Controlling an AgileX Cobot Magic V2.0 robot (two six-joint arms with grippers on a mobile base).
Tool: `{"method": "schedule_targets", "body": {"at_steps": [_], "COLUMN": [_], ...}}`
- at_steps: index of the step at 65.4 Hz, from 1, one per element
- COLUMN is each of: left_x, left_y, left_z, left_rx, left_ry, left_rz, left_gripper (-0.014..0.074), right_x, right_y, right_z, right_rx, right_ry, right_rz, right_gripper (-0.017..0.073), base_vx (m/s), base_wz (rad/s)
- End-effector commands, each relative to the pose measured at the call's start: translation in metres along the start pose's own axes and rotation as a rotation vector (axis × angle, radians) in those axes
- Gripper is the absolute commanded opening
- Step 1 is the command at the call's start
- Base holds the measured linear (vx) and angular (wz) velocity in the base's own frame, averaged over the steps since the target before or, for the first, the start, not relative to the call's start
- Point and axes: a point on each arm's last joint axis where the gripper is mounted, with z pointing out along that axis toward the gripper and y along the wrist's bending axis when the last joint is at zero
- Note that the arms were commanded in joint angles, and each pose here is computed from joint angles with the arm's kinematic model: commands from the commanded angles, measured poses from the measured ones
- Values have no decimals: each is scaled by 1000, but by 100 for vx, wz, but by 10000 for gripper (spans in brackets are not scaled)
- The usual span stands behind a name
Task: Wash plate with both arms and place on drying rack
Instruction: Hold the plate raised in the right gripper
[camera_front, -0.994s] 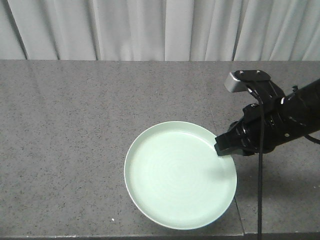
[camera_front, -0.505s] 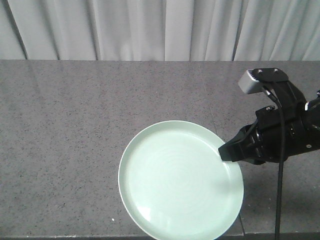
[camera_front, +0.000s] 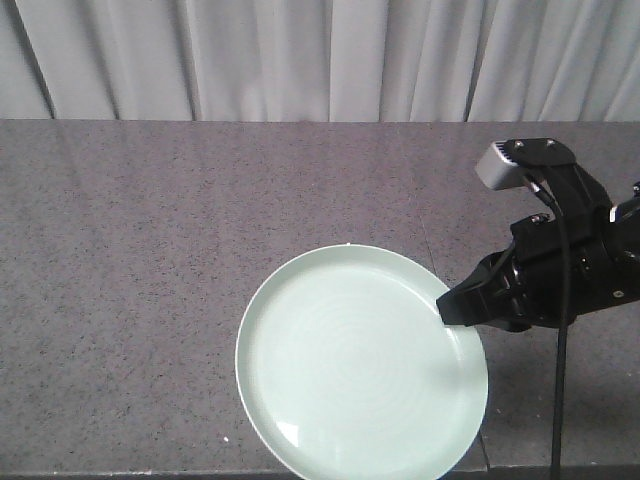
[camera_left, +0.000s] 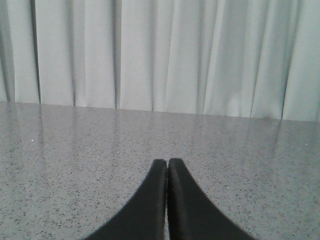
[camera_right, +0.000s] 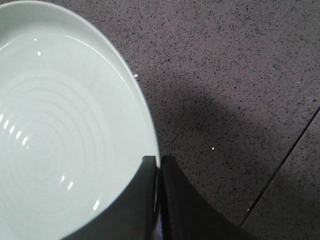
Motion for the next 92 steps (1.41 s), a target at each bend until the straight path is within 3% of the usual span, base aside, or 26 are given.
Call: {"method": "schedule_targets", "body": {"at_steps": [1,92], "left_x": [-15,-15], "left_y": [-1,-1], "left_z": [-2,-2], "left_rx": [8,8], "left_ry": [-114,-114], "left_rz": [-12,-12], "left_gripper": [-6,-6], "right_x": [-7,-8], "right_y": [8,8], "right_z": [-12,-12], "right_rx": [-17,-16], "right_ry": [-82,-83], "right_rz": [-4,-4], "right_gripper": [-1,-1], "base_vx": [0,-2], "base_wz": [0,8]}}
